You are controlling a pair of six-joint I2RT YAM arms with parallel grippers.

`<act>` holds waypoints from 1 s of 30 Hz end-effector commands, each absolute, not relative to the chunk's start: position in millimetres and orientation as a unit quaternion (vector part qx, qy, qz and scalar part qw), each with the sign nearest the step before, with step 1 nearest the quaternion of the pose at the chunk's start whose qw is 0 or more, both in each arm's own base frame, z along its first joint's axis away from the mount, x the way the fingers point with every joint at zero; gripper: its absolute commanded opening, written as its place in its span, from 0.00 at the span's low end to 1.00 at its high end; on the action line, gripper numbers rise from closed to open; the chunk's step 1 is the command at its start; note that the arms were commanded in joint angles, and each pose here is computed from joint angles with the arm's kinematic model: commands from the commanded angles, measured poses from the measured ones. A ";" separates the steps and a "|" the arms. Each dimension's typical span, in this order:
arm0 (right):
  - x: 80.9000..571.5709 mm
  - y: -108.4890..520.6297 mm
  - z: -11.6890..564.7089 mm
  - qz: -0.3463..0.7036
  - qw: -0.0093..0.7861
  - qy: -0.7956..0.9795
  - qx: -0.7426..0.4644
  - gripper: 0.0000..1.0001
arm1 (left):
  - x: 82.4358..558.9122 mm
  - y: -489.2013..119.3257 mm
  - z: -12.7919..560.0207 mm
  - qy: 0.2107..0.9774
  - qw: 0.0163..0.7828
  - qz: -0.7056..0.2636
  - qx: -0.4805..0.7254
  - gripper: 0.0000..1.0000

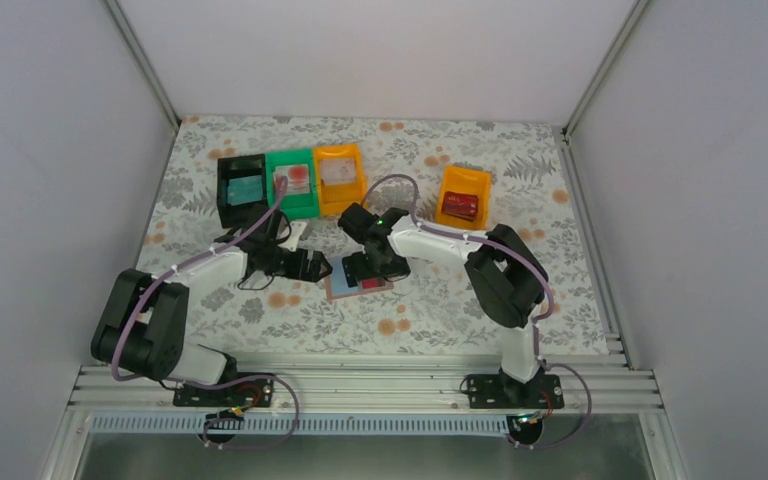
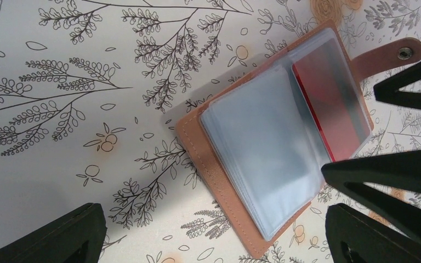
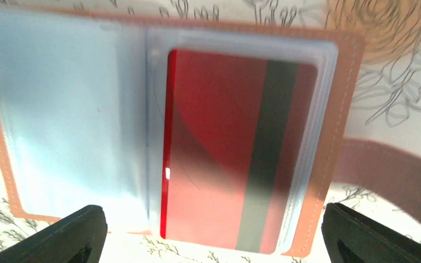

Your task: Take the credit cards out of the card holder

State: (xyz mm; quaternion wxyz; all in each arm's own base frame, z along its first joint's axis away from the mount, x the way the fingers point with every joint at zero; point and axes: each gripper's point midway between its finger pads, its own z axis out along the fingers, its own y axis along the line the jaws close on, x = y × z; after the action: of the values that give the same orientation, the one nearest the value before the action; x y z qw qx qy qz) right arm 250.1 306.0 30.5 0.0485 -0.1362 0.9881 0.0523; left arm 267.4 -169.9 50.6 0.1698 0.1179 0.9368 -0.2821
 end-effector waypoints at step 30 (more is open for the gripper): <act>279.4 301.6 11.2 0.058 0.051 0.990 -0.121 0.50 | 276.4 -175.4 64.8 0.926 0.198 -0.288 0.142 1.00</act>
State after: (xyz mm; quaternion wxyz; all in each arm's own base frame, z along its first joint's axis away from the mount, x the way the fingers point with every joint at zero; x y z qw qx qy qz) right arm 278.2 293.7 17.0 0.0555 -0.1206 0.9903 0.0407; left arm 268.0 -170.2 49.1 0.1694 0.1247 0.9365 -0.2804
